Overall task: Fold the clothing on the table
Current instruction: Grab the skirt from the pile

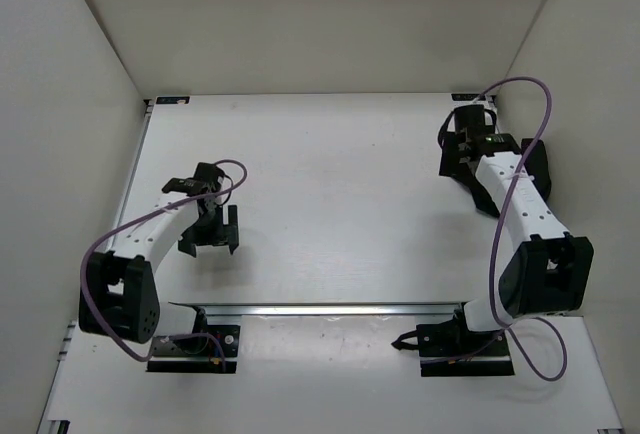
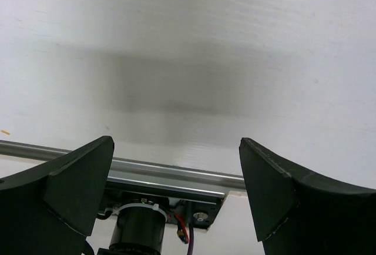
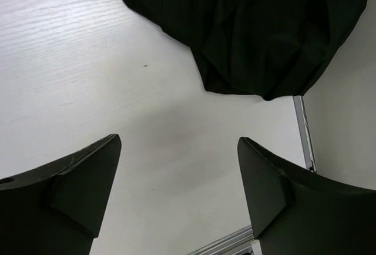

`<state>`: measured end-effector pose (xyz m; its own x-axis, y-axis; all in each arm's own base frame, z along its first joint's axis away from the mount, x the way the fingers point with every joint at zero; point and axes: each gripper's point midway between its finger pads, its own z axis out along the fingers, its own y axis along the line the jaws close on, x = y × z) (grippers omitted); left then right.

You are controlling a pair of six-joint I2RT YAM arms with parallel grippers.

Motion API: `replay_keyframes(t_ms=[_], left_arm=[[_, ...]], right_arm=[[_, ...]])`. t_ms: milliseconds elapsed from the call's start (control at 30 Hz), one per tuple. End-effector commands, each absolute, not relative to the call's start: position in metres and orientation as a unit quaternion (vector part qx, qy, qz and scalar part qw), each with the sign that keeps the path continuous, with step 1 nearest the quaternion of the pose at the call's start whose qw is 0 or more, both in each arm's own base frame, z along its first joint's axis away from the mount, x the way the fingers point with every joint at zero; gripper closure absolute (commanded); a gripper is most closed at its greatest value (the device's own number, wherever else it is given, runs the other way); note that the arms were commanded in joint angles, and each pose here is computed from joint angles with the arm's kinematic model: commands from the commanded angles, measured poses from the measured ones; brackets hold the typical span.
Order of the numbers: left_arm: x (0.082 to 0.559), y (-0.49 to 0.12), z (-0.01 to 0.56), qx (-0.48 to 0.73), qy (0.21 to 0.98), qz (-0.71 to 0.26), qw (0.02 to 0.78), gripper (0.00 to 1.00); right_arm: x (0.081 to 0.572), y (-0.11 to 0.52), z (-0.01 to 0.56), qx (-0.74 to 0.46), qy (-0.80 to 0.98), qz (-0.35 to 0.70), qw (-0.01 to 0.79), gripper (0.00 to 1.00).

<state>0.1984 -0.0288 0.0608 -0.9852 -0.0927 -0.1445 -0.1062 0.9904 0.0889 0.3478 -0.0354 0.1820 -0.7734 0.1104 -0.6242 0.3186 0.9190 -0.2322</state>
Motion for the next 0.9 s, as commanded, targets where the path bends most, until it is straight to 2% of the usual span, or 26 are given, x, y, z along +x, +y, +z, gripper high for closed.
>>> replay_keyframes(t_ms=[0, 100, 133, 333, 567, 667, 733, 867], left_arm=[[0.214, -0.017, 0.079, -0.077, 0.987, 0.052, 0.129, 0.01], [0.213, -0.02, 0.08, -0.067, 0.988, 0.042, 0.13, 0.02], [0.212, -0.022, 0.08, -0.064, 0.989, 0.045, 0.126, 0.01], [0.198, -0.022, 0.064, -0.06, 0.994, 0.061, 0.073, 0.01], [0.201, -0.022, 0.066, -0.064, 0.993, 0.057, 0.081, 0.01], [0.203, -0.021, 0.071, -0.065, 0.992, 0.058, 0.093, 0.01], [0.203, -0.021, 0.072, -0.064, 0.992, 0.058, 0.095, 0.01], [0.203, -0.025, 0.07, -0.058, 0.992, 0.054, 0.094, 0.02]], right_arm=[[0.364, -0.065, 0.196, 0.152, 0.901, -0.166, 0.371, 0.2], [0.368, -0.094, 0.168, 0.18, 0.904, -0.181, 0.343, 0.18], [0.372, -0.097, 0.159, 0.178, 0.907, -0.185, 0.334, 0.09], [0.377, -0.127, 0.105, 0.195, 0.916, -0.236, 0.258, 0.09], [0.391, -0.132, 0.071, 0.198, 0.929, -0.221, 0.222, 0.15], [0.386, -0.144, 0.067, 0.214, 0.919, -0.267, 0.197, 0.14], [0.386, -0.153, 0.075, 0.221, 0.908, -0.294, 0.199, 0.15], [0.397, -0.156, 0.079, 0.213, 0.907, -0.279, 0.233, 0.1]])
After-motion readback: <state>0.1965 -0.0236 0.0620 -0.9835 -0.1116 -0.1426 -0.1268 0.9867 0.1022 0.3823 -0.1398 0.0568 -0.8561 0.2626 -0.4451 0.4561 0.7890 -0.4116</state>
